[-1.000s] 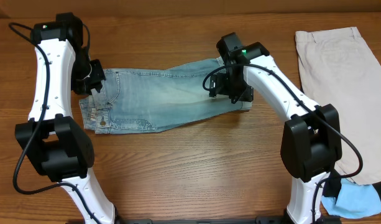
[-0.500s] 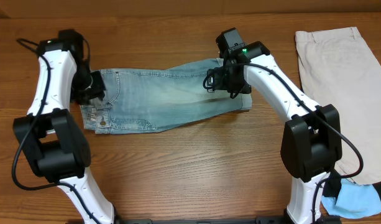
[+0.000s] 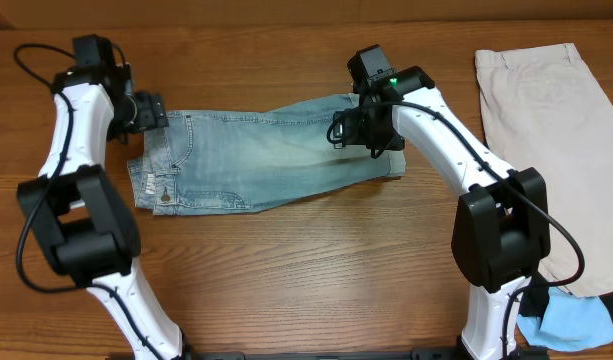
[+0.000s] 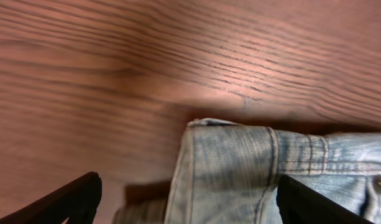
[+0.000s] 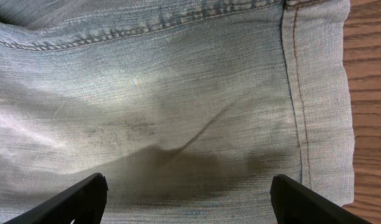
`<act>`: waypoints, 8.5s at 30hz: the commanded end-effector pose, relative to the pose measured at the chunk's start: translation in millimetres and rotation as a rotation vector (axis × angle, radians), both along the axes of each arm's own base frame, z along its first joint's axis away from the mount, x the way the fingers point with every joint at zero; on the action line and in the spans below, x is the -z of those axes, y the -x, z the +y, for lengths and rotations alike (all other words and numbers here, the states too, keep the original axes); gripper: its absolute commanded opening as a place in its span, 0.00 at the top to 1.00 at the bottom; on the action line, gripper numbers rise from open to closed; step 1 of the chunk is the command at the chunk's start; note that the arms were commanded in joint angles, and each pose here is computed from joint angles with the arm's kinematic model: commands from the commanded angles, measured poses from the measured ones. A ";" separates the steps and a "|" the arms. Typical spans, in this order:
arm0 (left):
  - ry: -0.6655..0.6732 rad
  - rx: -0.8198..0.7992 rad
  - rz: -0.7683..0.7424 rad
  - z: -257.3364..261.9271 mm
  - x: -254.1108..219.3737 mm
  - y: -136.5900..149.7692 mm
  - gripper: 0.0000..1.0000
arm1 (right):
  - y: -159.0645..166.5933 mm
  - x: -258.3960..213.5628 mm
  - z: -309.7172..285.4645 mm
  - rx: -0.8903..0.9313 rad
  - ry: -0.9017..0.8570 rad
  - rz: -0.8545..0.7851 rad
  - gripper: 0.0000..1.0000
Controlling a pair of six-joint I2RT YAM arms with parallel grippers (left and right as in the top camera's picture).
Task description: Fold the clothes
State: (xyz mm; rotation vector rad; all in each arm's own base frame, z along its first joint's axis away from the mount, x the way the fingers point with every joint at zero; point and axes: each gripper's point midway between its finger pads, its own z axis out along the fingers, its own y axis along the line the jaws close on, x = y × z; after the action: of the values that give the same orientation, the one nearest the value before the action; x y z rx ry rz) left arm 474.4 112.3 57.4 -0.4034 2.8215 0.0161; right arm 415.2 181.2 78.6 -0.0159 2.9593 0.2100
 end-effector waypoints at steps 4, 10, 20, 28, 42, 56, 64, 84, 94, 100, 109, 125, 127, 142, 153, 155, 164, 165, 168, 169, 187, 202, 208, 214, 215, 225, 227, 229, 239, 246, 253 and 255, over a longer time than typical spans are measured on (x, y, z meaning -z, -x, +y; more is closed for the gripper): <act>0.040 0.035 0.050 -4.5 42.3 -1.4 0.12 | -8.6 -11.7 2.0 -0.004 -0.012 -0.037 0.12; 0.074 0.041 -0.003 -9.9 39.5 -13.1 0.45 | -9.3 -11.6 0.3 -0.001 -0.003 -0.041 0.15; 0.098 0.041 -0.027 -16.4 36.6 -19.1 0.96 | -11.2 -13.8 -0.9 0.002 -0.001 -0.049 0.18; 0.152 -0.044 0.084 -16.6 -12.6 1.4 0.96 | -38.2 -36.4 -21.2 0.062 -0.019 -0.121 0.20; 0.172 -0.014 0.192 -38.2 -51.1 26.8 0.96 | -109.6 -29.0 -51.3 0.111 -0.069 -0.314 0.29; 0.178 0.010 0.206 -58.0 -111.3 64.4 0.96 | -117.2 14.8 -39.3 0.072 -0.123 -0.263 0.30; 0.176 0.010 0.269 -62.4 -112.9 80.9 0.96 | -112.8 23.3 -37.3 0.067 -0.133 -0.236 0.39; 0.121 0.013 0.123 -61.7 -176.9 103.0 0.96 | -105.3 6.9 -51.5 0.046 -0.113 -0.229 0.96; 0.124 0.045 0.111 -77.0 -191.6 117.6 0.96 | -106.6 19.9 -51.5 0.031 -0.116 -0.216 0.40; 0.120 0.057 0.127 -82.9 -184.0 116.6 0.96 | -104.1 30.5 -30.1 -0.009 -0.218 -0.185 0.39; 0.106 0.052 0.117 -79.6 -183.2 113.5 0.96 | -94.1 50.8 -12.2 -0.058 -0.269 -0.130 0.40; -0.010 -0.067 0.144 -55.8 -182.4 119.7 0.96 | -101.2 13.5 -7.5 -0.080 -0.310 -0.198 0.96; -0.019 -0.069 0.167 -54.6 -181.8 125.2 0.96 | -98.6 -6.9 -8.1 -0.083 -0.323 -0.218 0.96; -0.062 -0.196 0.455 -48.5 -105.0 181.8 0.96 | -17.1 -50.1 -0.8 -0.193 -0.340 -0.026 0.96; -0.093 -0.416 0.383 -21.2 -46.7 222.6 0.96 | -36.4 -59.6 15.3 -0.237 -0.353 -0.136 0.96; -0.073 -0.453 0.367 -13.4 -47.4 223.6 0.96 | -38.7 -65.6 15.8 -0.239 -0.356 -0.154 0.96; -0.022 -0.462 0.191 -8.8 -89.0 227.3 0.96 | -15.2 -132.5 4.8 -0.243 -0.365 -0.238 0.96; -0.021 -0.462 0.163 -10.0 -96.5 229.1 0.96 | -9.7 -140.0 3.4 -0.243 -0.366 -0.241 0.96; -0.008 -0.437 0.099 -17.3 -117.3 239.0 0.96 | 12.5 -156.5 -2.2 -0.240 -0.363 -0.221 0.96; -0.009 -0.437 0.089 -18.7 -121.9 243.3 0.96 | 17.9 -158.1 -3.7 -0.238 -0.360 -0.208 0.96; 0.067 -0.587 0.197 -37.1 -64.8 279.5 0.96 | 22.1 -130.4 12.2 -0.310 -0.278 -0.162 0.96; -0.168 -0.853 -0.104 26.9 -52.6 241.9 0.81 | -53.5 -26.1 63.7 -0.348 -0.298 -0.211 0.96; -0.165 -0.841 -0.195 36.5 -52.7 213.2 0.80 | -66.7 -21.7 68.7 -0.361 -0.305 -0.260 0.96; -0.186 -0.756 -0.216 45.1 -37.0 183.7 0.88 | -75.5 -16.1 72.0 -0.363 -0.310 -0.286 0.96; -0.180 -0.741 -0.213 44.6 -32.7 179.4 0.90 | -76.4 -15.5 72.4 -0.363 -0.311 -0.288 0.96; -0.193 -0.663 -0.222 51.6 -26.4 161.4 0.96 | -98.7 -29.3 80.8 -0.355 -0.340 -0.398 0.96; -0.190 -0.680 -0.220 57.0 -29.9 162.9 0.96 | -99.6 -30.0 81.2 -0.355 -0.341 -0.402 0.96; -0.171 -0.687 -0.216 61.3 -34.2 163.6 0.96 | -100.2 -30.3 80.6 -0.354 -0.341 -0.405 0.96; -0.161 -0.719 -0.217 72.9 -41.1 167.0 0.96 | -110.3 -32.4 65.0 -0.286 -0.356 -0.406 0.96; -0.174 -0.703 -0.224 78.5 -58.6 162.5 0.96 | -106.4 -34.2 71.4 -0.304 -0.386 -0.398 0.96; -0.175 -0.722 -0.251 87.3 -72.6 159.0 0.00 | -101.2 -35.1 79.1 -0.321 -0.388 -0.392 0.00; -0.156 -0.719 -0.239 85.5 -77.3 159.8 0.00 | -97.4 -36.5 74.3 -0.313 -0.382 -0.372 0.00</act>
State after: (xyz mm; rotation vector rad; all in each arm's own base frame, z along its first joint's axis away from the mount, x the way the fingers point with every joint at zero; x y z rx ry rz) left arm 311.0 194.5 124.2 -1.2665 2.2795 0.3222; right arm 513.0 254.5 106.1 -0.4161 2.4964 0.7116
